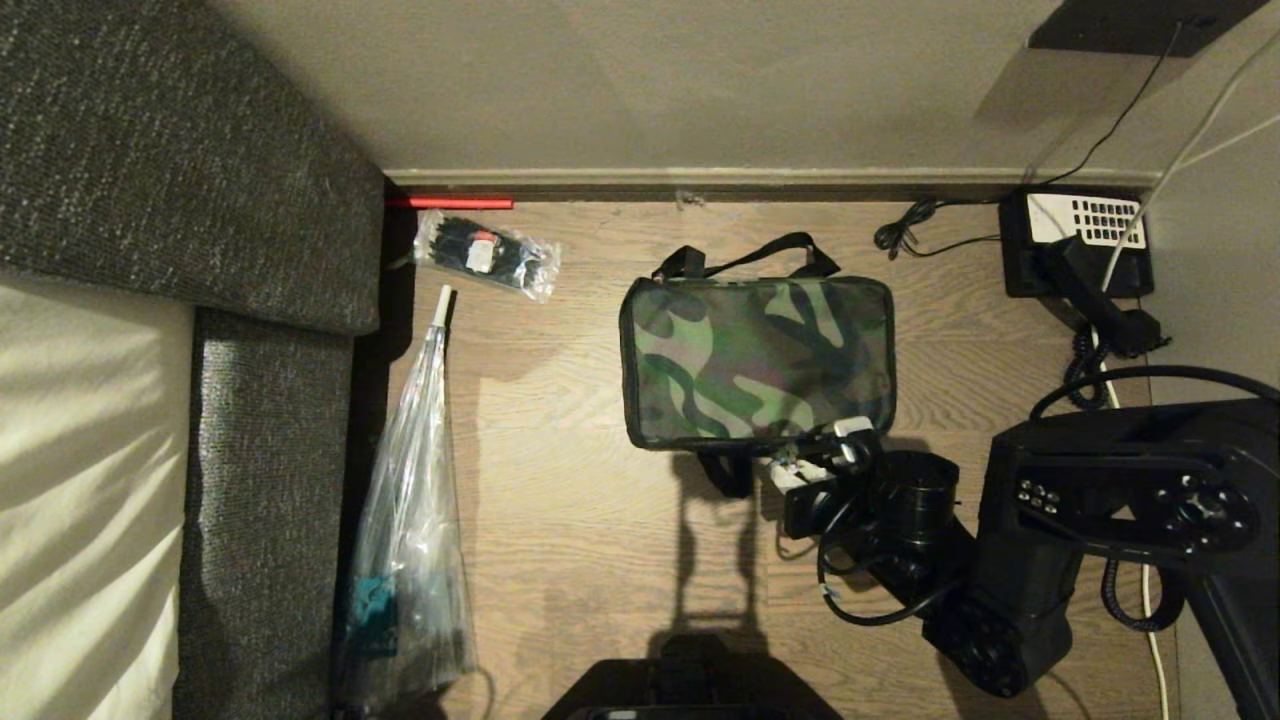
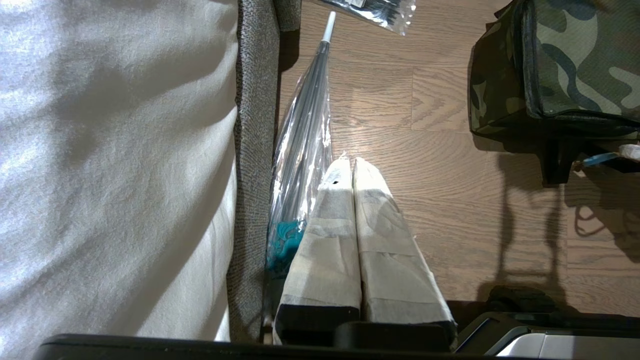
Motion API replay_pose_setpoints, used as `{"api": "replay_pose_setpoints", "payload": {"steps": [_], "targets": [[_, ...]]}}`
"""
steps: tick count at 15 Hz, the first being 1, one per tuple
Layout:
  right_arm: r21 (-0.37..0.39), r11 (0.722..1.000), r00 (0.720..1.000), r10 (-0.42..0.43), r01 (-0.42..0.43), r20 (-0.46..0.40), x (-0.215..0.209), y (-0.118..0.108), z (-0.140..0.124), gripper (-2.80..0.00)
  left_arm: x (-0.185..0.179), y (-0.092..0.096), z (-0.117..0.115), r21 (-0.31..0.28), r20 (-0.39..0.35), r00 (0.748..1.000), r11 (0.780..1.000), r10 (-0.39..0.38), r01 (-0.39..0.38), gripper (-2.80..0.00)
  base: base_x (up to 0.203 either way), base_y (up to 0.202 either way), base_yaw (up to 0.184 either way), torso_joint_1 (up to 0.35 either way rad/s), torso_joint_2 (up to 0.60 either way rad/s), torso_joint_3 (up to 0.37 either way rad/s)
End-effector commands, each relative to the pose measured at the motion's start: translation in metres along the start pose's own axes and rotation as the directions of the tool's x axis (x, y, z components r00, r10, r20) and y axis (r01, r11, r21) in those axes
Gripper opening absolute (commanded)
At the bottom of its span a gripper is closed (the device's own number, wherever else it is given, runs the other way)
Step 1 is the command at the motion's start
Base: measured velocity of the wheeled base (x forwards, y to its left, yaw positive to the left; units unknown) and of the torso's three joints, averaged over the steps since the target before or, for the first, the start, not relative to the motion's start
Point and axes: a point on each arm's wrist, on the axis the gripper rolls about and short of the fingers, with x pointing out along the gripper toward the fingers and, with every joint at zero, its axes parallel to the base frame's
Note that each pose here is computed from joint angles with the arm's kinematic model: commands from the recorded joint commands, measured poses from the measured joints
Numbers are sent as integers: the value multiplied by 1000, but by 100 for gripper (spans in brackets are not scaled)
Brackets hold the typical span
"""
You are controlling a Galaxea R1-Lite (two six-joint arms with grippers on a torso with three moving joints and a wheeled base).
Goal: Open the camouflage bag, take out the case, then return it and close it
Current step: Open the top of the storage box
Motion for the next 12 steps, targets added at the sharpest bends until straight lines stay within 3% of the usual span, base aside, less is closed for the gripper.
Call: {"api": "replay_pose_setpoints", "payload": {"steps": [1, 12], "targets": [[2, 1000, 1000, -6, 6, 12, -3, -2, 4, -280, 2, 0, -11, 0, -41, 999, 1000, 0, 0, -280, 0, 0, 0, 0, 0, 0], [-3, 998, 998, -59, 60, 19, -17, -22, 16, -280, 2, 0, -11, 0, -41, 999, 1000, 1, -1, -280, 0, 0, 0, 0, 0, 0]]}}
